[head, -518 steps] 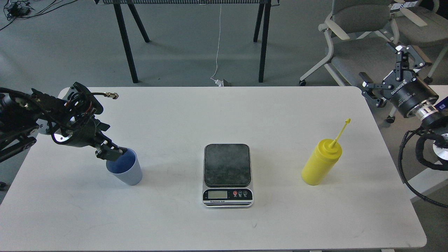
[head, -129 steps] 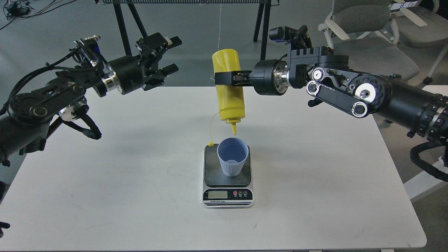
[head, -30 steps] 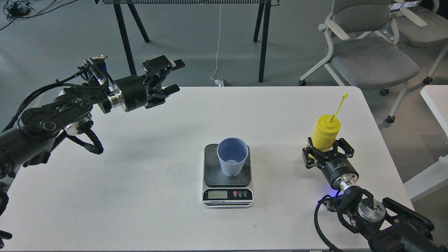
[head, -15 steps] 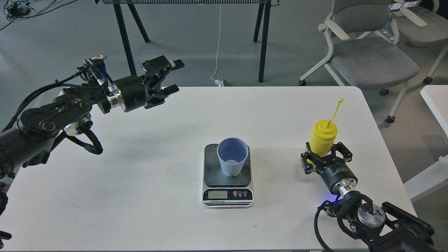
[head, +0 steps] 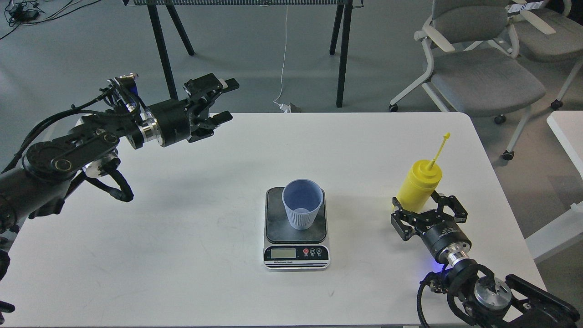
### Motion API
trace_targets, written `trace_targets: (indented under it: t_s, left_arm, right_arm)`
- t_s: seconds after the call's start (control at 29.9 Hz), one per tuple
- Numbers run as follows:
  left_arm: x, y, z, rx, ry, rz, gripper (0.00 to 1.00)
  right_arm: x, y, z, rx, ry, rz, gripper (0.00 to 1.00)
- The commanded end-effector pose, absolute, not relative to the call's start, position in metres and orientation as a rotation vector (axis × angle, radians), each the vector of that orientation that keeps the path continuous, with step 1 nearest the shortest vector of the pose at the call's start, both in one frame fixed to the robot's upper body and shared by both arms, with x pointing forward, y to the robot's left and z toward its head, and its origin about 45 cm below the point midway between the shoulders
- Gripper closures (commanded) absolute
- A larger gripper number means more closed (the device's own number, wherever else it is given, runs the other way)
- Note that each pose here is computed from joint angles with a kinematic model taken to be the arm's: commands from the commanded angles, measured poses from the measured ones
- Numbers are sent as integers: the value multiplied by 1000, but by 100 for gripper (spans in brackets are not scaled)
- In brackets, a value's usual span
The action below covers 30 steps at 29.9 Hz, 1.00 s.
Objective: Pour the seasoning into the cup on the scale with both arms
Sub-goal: 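Open the right gripper and pull it back from the bottle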
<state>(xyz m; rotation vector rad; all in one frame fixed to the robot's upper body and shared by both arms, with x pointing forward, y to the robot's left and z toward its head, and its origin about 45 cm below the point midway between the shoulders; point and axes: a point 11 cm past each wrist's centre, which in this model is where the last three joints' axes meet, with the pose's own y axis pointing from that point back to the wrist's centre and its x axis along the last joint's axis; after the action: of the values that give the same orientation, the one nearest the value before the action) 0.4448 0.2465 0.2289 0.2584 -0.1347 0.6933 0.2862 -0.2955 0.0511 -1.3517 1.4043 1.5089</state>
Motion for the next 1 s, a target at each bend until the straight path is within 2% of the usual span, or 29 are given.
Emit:
trace_targets:
  t_s: [0.0,0.3,0.64,0.77,0.87,0.97]
  left_arm:
    - [445,247,229,258,-135,694,0]
    - [445,249,229,261,-136,697,0]
    - [445,248,229,260,-134,696,0]
    - [445,248,229,258,-134,698,0]
    - [445,248,229,257,-134,698,0]
    - [446,248,231,251,-134,701,0]
  right_arm:
    - [279,-303,54,-1353,1408,1508,6]
    - [256,-320,57,-1359,1436,1515,5]
    - [210,-322,64,-1408,1427,1579,3]
    - [193,-359,92,-1473,1489,1536,3]
    - [184,-413,119,-1507,1627,1431,2]
    - [193,-471,160,-1583,1773,1264,1]
